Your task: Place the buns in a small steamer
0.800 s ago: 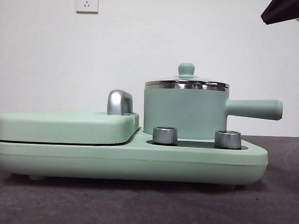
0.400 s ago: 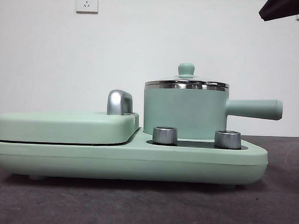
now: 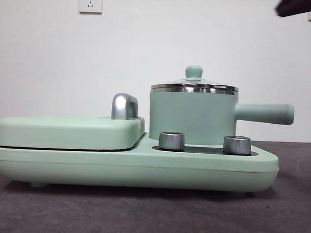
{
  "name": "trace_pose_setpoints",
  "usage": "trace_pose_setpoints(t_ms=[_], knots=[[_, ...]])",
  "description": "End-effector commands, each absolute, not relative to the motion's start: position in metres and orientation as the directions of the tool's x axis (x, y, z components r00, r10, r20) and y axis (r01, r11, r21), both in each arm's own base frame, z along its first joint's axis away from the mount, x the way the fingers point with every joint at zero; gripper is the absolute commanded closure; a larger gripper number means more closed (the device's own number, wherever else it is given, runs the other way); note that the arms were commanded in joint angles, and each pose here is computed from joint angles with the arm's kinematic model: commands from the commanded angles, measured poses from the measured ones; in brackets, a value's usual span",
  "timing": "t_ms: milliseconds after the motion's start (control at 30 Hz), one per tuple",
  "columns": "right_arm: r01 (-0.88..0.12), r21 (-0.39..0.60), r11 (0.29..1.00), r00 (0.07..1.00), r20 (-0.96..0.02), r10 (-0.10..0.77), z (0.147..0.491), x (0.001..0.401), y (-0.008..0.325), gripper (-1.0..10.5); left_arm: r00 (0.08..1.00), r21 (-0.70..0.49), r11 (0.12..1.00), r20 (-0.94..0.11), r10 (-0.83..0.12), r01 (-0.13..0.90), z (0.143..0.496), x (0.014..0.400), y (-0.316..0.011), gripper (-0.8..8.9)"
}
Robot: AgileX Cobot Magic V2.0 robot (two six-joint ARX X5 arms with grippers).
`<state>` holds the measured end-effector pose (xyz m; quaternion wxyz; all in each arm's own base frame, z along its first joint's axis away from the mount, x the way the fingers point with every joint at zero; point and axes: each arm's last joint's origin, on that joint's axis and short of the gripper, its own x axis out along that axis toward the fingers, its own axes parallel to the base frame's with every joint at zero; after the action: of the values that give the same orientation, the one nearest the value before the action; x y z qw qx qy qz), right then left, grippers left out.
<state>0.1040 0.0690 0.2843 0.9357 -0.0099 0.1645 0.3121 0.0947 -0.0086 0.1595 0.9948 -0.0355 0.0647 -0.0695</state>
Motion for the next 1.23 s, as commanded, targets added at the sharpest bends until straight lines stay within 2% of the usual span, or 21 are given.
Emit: trace_pose_setpoints(t_ms=[33, 133, 267, 400, 567, 1233], knots=[[-0.514, -0.088, 0.853, 0.838, -0.262, 0.478, 0.265, 0.098, 0.054, 9.3, 0.981, -0.074, 0.988, -0.13, -0.142, 0.133, 0.154, 0.096, -0.009, 8.06], [-0.396, -0.127, 0.909, 0.911, -0.176, 0.373, 0.235, 0.094, 0.037, 9.3, 0.981, -0.074, 0.988, -0.13, -0.142, 0.133, 0.154, 0.096, -0.009, 8.06], [-0.219, -0.13, 0.967, 0.974, -0.078, 0.211, 0.192, 0.092, 0.021, 9.3, 0.981, -0.074, 0.988, -0.13, -0.142, 0.133, 0.154, 0.096, -0.009, 8.06], [-0.135, -0.078, 0.988, 0.99, -0.038, 0.133, 0.164, 0.096, 0.014, 9.3, 0.981, -0.074, 0.988, -0.13, -0.142, 0.133, 0.154, 0.096, -0.009, 8.06], [-0.074, -0.081, 0.994, 0.996, -0.051, 0.07, 0.161, 0.097, 0.009, 9.3, 0.982, -0.074, 0.988, -0.128, -0.142, 0.133, 0.155, 0.096, -0.009, 8.06], [-0.062, -0.08, 0.995, 0.997, -0.044, 0.058, 0.162, 0.097, 0.008, 9.3, 0.982, -0.074, 0.988, -0.128, -0.142, 0.133, 0.155, 0.096, -0.009, 8.06]])
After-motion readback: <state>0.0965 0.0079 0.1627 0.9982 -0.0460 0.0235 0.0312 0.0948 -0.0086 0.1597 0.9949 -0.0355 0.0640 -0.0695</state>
